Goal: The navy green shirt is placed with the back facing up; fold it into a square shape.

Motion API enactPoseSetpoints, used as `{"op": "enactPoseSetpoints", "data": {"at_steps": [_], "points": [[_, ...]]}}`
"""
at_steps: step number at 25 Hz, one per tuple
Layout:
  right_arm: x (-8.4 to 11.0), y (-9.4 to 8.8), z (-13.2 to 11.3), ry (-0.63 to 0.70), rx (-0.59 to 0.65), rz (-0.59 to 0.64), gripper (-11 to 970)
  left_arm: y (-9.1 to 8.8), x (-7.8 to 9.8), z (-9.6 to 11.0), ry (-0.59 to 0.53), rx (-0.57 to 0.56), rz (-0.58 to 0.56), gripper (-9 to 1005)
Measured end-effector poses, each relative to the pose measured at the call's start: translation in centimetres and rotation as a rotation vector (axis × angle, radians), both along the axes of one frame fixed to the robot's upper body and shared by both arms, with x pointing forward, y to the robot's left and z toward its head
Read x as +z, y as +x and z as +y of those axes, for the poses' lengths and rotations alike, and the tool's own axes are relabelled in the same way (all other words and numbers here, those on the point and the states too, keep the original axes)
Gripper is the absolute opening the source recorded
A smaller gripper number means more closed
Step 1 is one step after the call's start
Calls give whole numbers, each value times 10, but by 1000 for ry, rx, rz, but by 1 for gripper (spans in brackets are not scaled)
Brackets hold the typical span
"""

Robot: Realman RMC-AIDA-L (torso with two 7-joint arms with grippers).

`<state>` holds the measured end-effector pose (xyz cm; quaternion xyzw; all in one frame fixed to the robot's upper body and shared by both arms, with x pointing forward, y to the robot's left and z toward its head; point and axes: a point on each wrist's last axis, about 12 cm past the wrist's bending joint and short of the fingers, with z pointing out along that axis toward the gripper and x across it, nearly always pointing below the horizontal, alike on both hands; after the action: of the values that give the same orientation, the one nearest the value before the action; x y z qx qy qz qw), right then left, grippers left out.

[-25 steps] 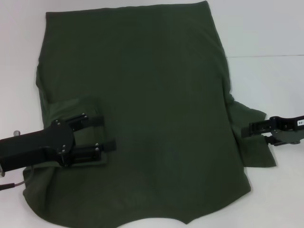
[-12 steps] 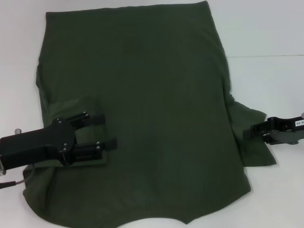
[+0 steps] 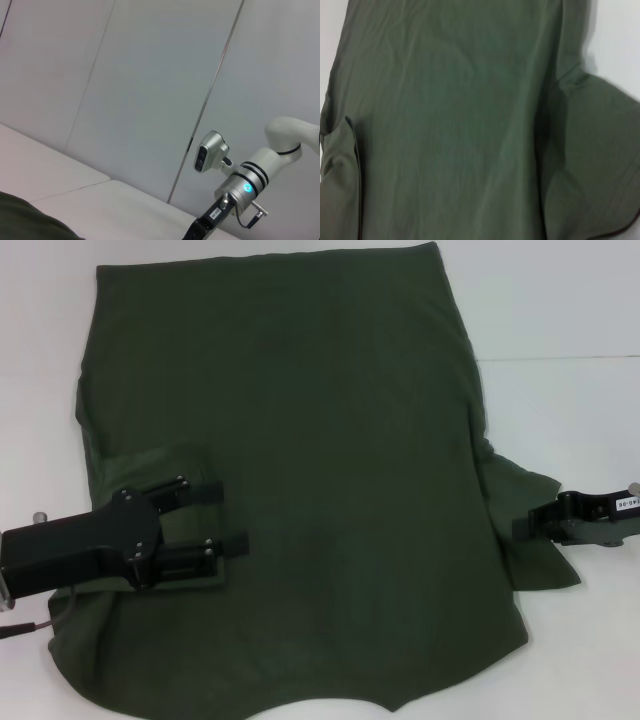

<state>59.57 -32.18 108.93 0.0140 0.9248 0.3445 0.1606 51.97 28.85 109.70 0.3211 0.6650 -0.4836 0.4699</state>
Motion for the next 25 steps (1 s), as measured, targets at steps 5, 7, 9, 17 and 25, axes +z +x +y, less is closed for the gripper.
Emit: {"op": "enactPoseSetpoints", "data": {"at_steps": [5, 7, 9, 17, 25], "points": [[-1, 0, -1, -5, -6, -3, 327, -1, 0, 0, -3, 1, 1, 906], [-1, 0, -1, -5, -7, -3, 247, -1, 0, 0, -4, 2, 1, 906], [-2, -1, -2, -5, -8, -3, 154, -1, 0, 0, -5, 1, 1, 906], [-2, -2, -3, -5, -7, -11, 15, -2, -1, -1, -9, -2, 3, 906], [17, 3, -27, -28, -9, -38, 41, -2, 0, -1, -13, -3, 8, 906]]}}
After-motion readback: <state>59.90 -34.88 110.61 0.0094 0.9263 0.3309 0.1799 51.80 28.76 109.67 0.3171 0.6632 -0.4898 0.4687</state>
